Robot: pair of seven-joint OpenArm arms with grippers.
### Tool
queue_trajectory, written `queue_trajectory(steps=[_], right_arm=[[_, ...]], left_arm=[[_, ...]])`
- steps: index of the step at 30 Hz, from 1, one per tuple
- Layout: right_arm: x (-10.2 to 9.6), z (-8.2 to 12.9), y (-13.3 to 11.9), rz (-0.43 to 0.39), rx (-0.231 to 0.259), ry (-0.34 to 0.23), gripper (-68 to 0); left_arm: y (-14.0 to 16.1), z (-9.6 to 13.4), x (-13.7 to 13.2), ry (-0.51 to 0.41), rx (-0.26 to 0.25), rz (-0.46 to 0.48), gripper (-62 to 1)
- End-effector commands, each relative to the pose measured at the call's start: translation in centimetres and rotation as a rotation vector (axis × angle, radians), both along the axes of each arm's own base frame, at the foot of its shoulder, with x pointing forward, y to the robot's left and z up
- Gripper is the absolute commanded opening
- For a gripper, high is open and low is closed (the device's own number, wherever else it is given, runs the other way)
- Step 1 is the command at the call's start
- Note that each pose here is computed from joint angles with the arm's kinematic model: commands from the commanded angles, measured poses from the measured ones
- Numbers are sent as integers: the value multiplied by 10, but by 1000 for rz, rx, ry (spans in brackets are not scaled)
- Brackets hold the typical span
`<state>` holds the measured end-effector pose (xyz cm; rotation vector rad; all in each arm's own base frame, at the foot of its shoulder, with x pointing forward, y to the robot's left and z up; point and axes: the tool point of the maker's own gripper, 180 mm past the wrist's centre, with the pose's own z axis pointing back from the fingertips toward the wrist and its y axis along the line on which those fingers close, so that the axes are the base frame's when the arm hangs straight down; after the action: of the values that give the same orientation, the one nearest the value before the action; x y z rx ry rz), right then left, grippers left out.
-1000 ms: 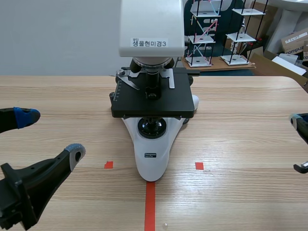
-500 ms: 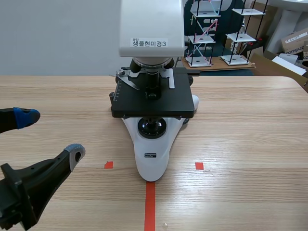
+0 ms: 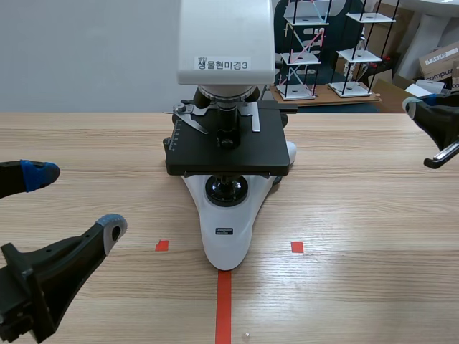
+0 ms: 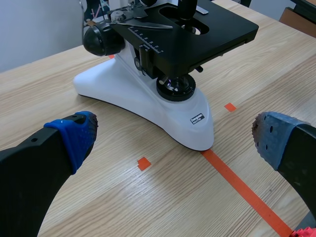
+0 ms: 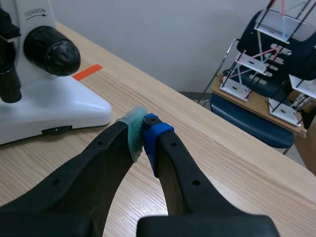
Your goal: Point at the stage knob
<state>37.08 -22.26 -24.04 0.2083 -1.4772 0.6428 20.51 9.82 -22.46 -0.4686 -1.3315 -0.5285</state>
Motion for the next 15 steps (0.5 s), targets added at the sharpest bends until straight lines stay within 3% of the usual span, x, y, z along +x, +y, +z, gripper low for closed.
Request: queue_trajectory(steps=[1,15], right_arm=[[6,9,9,20,7,-34,-669],[15,-20,64,120,5,13,-669]], left_arm=[[-2,9,2,-28,-20,-2,14],[-2,9,2,-28,-21,-2,14]])
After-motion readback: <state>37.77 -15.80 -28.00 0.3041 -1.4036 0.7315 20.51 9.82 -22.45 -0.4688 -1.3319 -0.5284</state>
